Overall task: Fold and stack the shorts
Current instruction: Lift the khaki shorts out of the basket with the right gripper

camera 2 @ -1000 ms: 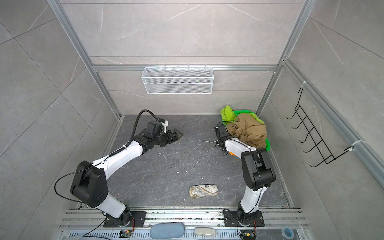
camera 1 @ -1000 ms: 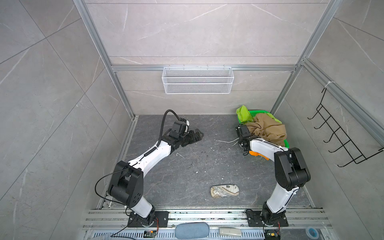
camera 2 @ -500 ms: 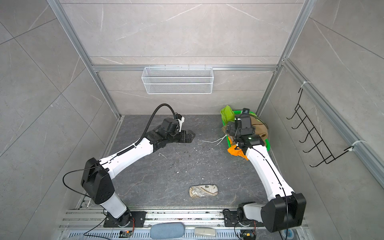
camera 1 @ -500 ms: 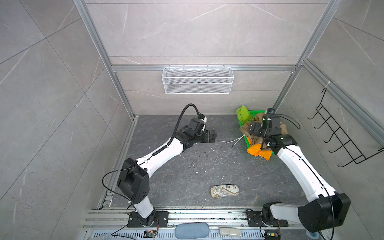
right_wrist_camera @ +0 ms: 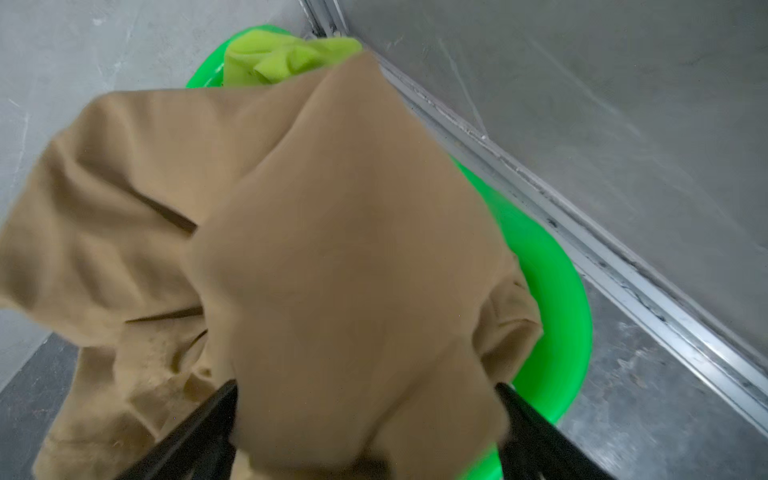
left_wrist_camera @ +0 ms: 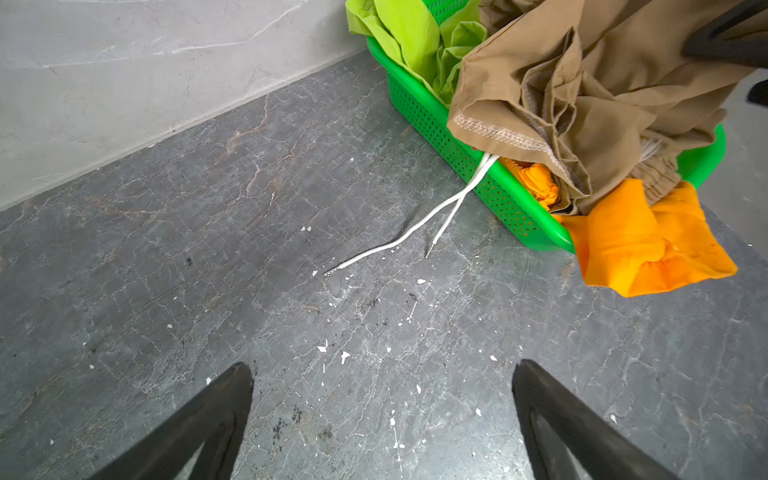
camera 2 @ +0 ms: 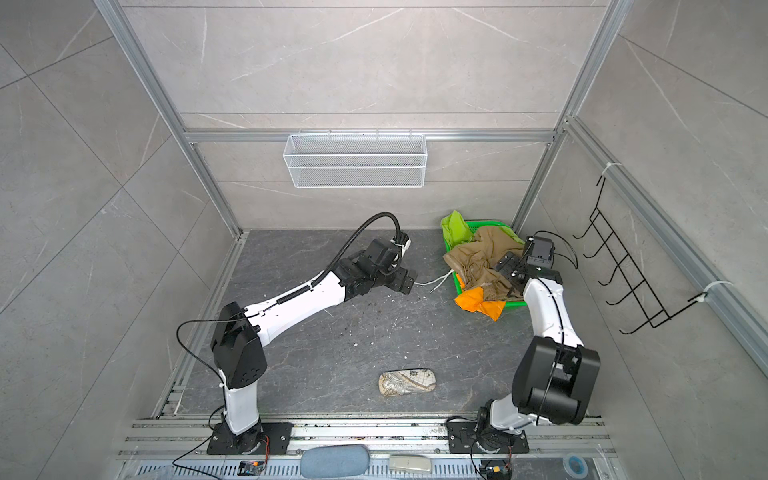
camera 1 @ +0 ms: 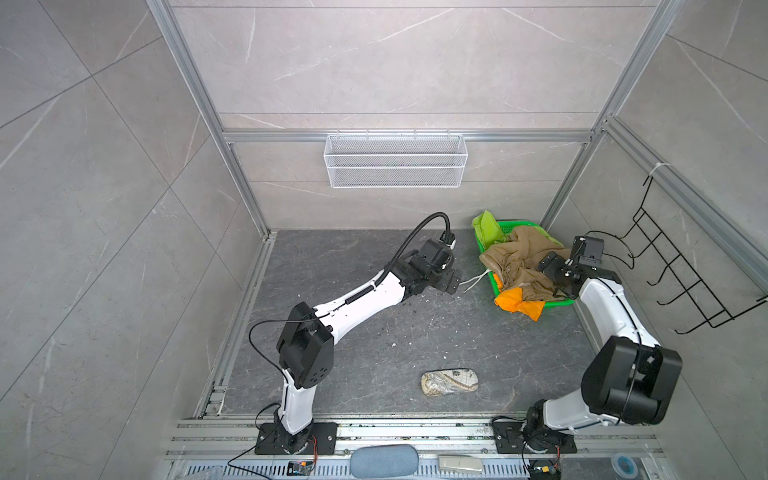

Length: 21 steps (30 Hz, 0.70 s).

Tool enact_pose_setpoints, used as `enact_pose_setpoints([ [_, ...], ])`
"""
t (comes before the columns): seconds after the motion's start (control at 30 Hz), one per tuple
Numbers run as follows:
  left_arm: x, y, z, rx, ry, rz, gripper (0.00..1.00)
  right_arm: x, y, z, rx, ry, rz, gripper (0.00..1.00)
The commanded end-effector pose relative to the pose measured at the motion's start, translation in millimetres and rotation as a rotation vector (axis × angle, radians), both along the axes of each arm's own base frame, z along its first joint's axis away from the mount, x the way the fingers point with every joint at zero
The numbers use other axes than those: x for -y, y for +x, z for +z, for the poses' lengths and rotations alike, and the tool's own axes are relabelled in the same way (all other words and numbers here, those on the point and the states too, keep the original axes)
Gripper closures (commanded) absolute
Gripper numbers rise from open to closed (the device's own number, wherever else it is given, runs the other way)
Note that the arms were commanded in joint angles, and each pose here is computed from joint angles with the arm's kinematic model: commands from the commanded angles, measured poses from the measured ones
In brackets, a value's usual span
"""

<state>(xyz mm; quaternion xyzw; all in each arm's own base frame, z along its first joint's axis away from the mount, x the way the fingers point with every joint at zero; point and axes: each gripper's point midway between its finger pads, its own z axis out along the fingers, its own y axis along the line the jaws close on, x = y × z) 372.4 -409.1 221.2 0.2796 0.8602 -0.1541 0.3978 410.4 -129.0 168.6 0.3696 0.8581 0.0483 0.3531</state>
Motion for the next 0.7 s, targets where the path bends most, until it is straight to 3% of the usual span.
enact_pose_setpoints([
  [0.0,-2,5,21,0.033,0.01,-0.005,0.0,-17,25,0,0.086,0.116,0.05,0.29],
  [0.17,-7,3,24,-0.005,0.03,0.025,0.0,-11,37,9,0.134,0.117,0.027,0.76],
  [0.23,-12,1,28,-0.018,0.02,0.046,0.0,-12,38,26,0.167,0.114,0.033,0.89],
  [0.37,-30,-2,37,-0.024,-0.004,0.143,0.0,-20,35,85,0.292,0.105,0.065,1.0],
  [0.53,-57,-7,55,-0.03,-0.038,0.267,0.0,-36,20,168,0.475,0.113,0.106,1.0],
  [0.67,-77,-15,76,-0.014,-0.075,0.327,0.0,-57,7,256,0.715,0.158,0.139,1.0],
])
